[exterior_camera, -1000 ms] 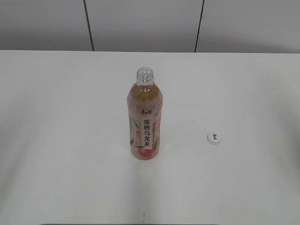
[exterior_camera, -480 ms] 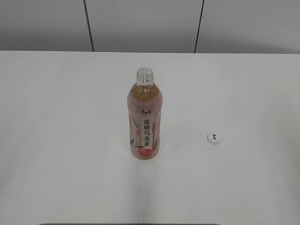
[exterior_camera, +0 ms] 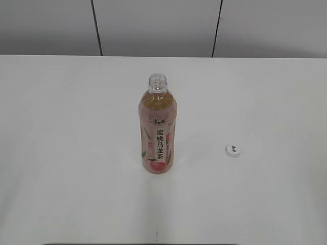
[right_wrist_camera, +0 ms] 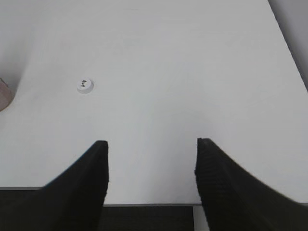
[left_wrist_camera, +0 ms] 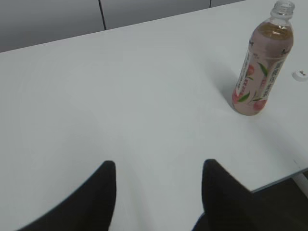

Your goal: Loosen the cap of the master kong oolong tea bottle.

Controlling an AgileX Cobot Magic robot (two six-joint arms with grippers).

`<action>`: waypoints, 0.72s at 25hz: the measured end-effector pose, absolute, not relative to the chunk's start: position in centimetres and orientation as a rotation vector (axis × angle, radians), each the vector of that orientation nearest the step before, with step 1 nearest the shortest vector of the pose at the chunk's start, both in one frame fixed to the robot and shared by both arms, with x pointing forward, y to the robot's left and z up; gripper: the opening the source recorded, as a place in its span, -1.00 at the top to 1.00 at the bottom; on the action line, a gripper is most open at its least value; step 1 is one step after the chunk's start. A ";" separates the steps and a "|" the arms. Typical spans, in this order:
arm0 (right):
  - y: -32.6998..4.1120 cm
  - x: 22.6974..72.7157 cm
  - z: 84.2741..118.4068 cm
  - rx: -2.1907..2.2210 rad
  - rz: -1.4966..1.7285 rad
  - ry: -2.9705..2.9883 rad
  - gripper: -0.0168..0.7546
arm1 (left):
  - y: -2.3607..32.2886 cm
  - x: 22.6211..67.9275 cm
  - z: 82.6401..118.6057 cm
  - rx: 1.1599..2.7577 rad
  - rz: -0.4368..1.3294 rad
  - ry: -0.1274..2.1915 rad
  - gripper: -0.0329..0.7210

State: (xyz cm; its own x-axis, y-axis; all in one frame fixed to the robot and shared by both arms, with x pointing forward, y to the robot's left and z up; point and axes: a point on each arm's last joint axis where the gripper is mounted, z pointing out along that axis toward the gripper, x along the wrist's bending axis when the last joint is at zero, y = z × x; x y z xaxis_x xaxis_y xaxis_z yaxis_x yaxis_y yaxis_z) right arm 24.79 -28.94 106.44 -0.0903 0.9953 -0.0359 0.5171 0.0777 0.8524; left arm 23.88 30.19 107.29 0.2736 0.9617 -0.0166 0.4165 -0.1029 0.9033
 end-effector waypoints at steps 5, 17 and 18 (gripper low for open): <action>-29.1 22.9 105.4 1.462 0.902 1.640 -0.17 | 30.4 23.0 107.2 1.649 0.824 1.229 -0.03; -29.6 22.9 105.3 1.507 0.865 1.596 -0.17 | 30.4 22.7 107.1 1.638 0.822 1.220 -0.03; -29.6 22.9 105.3 1.508 0.866 1.595 -0.17 | 30.4 22.7 107.1 1.638 0.822 1.220 -0.02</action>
State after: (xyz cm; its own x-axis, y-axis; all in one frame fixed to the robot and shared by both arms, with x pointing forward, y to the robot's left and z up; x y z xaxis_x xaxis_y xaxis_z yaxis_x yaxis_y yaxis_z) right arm 22.93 -29.59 105.30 -0.0117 0.9971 -0.0757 0.4799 0.0720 0.8744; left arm 22.75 30.42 107.09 0.2903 0.9569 -0.0060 0.3537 -0.1015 0.9298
